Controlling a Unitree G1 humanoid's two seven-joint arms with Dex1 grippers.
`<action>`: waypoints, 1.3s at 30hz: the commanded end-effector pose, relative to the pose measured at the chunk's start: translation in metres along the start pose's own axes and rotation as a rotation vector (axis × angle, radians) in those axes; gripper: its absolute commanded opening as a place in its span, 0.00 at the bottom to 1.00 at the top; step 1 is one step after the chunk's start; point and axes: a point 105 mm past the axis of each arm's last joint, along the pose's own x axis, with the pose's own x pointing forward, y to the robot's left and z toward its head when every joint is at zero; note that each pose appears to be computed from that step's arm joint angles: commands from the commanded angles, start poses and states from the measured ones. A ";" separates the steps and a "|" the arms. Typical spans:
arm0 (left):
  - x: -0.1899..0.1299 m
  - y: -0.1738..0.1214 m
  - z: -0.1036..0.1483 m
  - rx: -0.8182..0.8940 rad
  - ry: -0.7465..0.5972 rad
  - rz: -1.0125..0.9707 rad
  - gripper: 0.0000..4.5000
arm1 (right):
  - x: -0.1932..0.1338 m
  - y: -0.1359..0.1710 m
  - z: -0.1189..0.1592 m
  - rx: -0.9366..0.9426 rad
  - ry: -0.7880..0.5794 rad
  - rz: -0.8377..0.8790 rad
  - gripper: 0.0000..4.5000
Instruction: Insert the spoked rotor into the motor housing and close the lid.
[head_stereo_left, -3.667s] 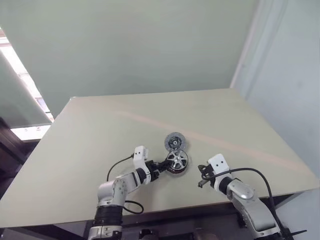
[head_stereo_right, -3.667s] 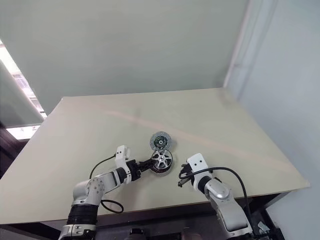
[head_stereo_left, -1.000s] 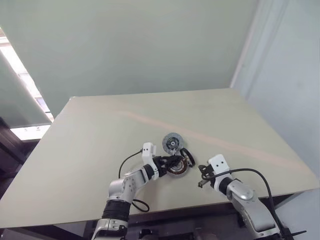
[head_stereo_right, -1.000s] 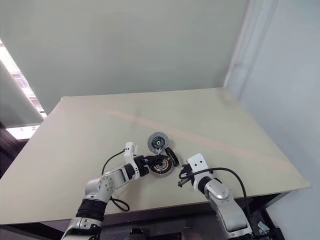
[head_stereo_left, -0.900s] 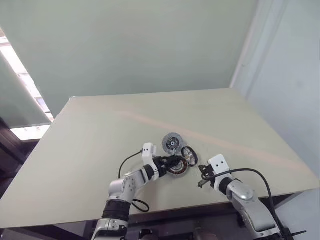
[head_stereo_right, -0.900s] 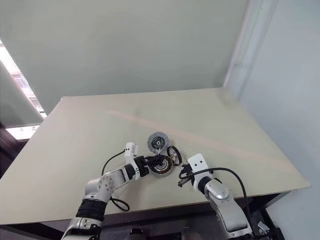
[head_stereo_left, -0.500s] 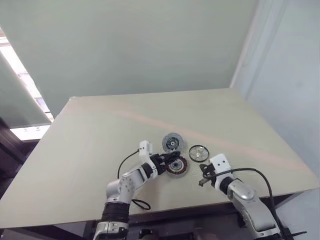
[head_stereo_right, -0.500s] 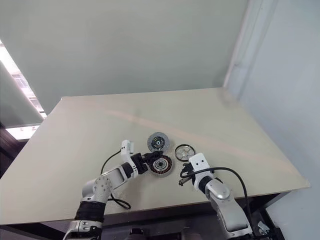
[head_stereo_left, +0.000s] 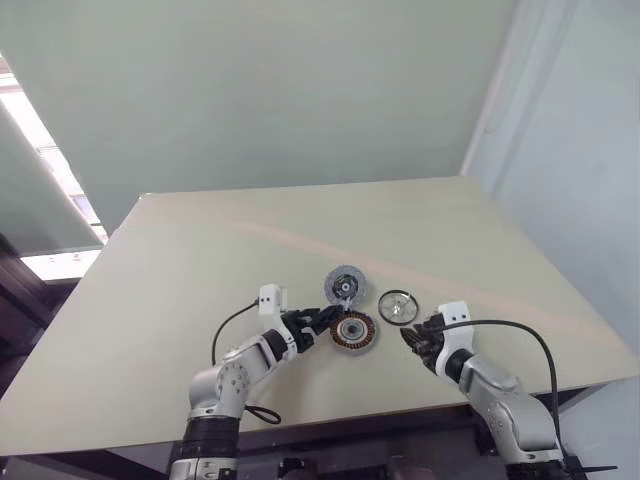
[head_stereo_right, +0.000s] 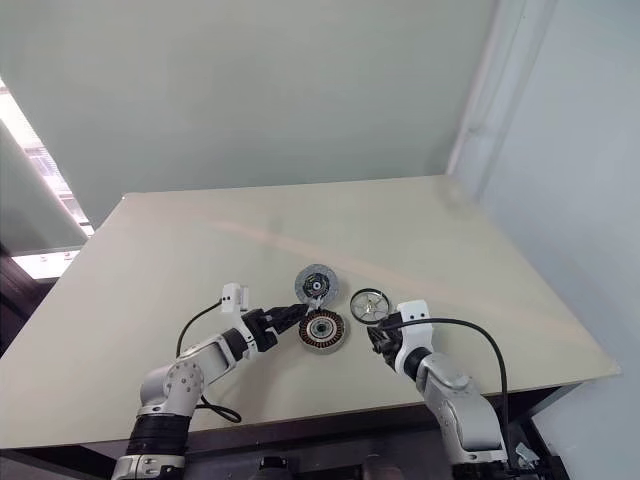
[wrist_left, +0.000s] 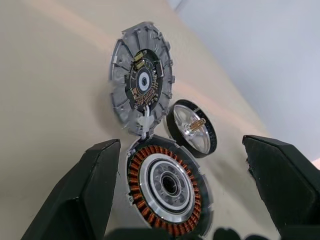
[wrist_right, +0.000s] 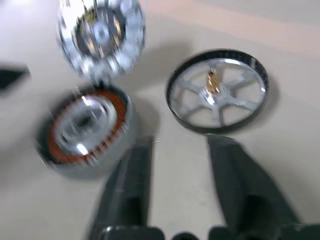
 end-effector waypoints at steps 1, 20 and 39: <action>-0.005 -0.008 0.018 0.052 -0.061 -0.030 0.93 | -0.001 -0.006 0.026 0.134 -0.115 -0.035 0.68; -0.018 0.001 0.019 0.143 -0.092 -0.021 0.93 | 0.038 -0.033 0.014 0.866 -0.086 -0.093 1.00; -0.020 0.000 0.019 0.163 -0.089 0.005 0.93 | 0.064 -0.026 0.000 0.957 -0.006 -0.096 0.46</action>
